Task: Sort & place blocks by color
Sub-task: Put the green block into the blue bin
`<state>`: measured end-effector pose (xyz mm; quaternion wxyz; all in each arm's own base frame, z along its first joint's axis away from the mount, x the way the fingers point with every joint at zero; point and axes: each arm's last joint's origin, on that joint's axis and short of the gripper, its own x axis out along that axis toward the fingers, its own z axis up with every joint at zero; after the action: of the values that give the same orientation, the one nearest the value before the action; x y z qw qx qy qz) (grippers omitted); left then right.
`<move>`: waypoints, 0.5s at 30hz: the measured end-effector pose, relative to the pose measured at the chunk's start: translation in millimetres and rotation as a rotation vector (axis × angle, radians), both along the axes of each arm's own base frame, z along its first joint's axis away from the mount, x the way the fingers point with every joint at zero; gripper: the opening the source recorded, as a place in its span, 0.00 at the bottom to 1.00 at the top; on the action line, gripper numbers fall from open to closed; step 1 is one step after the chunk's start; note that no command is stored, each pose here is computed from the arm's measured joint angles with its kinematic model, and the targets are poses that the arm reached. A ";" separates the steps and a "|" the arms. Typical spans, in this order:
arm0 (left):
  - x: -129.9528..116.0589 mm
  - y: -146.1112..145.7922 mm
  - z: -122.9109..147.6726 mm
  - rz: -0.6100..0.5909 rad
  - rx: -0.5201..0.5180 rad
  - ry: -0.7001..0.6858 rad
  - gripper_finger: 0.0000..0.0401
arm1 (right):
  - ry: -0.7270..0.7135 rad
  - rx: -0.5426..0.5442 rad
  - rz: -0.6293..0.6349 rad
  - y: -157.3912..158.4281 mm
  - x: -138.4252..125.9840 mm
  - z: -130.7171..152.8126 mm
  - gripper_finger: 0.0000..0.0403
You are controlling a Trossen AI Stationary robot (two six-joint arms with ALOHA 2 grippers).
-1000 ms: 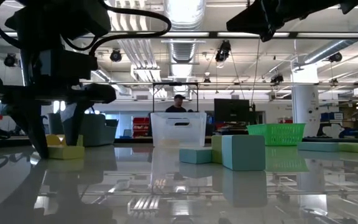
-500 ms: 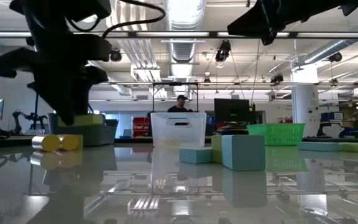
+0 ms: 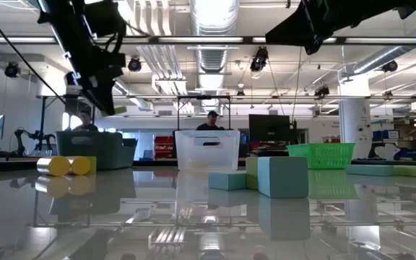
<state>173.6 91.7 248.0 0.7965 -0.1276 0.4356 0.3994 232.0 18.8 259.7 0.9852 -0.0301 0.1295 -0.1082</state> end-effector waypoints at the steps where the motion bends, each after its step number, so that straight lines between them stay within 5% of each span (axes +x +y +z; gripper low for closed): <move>1: -3.3 7.9 -2.2 0.032 -0.002 0.010 0.27 | 0.002 0.000 0.000 0.0 0.0 -0.3 0.15; 15: 0.8 55.0 -47.8 0.131 -0.077 0.204 0.31 | 0.014 -0.002 0.000 0.0 -0.3 -1.3 0.15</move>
<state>174.4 146.7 200.1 0.7147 -0.1451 0.5202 0.4444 231.8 18.7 258.4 0.9843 -0.0316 0.1361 -0.1081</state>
